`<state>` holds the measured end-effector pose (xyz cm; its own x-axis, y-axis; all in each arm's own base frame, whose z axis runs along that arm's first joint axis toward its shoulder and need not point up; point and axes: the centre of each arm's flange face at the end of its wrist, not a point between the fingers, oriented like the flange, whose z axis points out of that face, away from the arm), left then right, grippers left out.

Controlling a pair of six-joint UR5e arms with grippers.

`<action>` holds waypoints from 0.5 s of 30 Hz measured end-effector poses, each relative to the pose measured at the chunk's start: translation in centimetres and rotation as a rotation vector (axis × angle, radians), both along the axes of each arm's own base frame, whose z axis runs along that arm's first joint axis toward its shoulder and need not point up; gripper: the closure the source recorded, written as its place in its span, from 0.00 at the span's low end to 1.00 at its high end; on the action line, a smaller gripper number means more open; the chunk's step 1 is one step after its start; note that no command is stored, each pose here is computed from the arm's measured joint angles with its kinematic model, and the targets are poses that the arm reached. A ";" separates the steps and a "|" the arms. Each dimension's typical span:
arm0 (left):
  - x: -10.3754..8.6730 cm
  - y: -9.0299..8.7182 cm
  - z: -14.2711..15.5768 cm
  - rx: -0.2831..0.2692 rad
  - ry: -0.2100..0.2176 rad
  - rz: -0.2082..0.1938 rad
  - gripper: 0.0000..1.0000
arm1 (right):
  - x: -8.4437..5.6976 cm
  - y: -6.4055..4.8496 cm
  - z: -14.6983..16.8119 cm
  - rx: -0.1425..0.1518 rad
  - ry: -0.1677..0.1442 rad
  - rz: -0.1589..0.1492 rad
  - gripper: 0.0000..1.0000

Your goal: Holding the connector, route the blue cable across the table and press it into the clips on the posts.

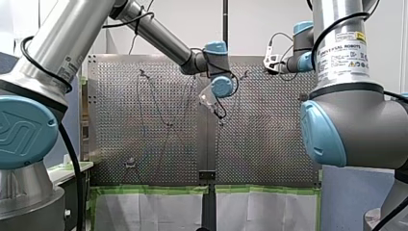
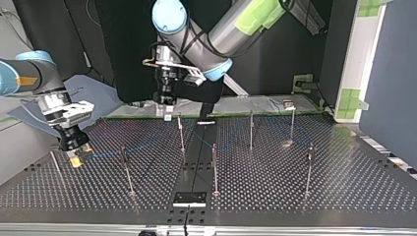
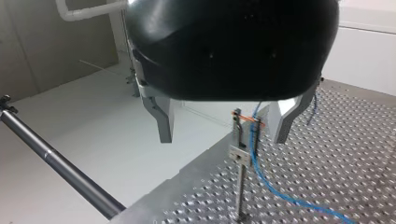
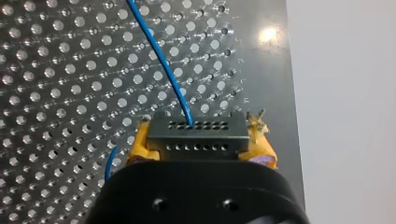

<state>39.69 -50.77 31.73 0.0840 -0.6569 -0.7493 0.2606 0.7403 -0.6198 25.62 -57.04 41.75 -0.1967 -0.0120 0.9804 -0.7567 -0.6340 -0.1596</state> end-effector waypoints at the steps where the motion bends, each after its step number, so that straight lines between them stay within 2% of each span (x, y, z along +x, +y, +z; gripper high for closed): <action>1: 0.0 0.2 -0.6 0.004 0.001 -0.003 0.00 | 0.0 0.0 0.0 0.001 0.000 0.000 1.00; 6: -0.1 0.9 -2.8 0.014 0.004 -0.008 0.00 | 0.0 0.0 -0.1 0.004 0.000 0.000 1.00; 10: 1.0 2.1 -6.0 0.055 0.017 -0.004 0.00 | 0.0 0.0 -0.1 0.004 0.000 -0.001 1.00; 15: 2.4 4.1 -9.8 0.088 0.047 0.036 0.00 | 0.0 -0.1 -0.2 0.004 0.000 -0.002 1.00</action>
<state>42.08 -46.62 21.94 0.0704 -0.5857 -0.8074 0.2050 0.8007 -0.5629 25.59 -57.13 41.54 -0.1966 -0.0157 0.9804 -0.7579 -0.6319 -0.1621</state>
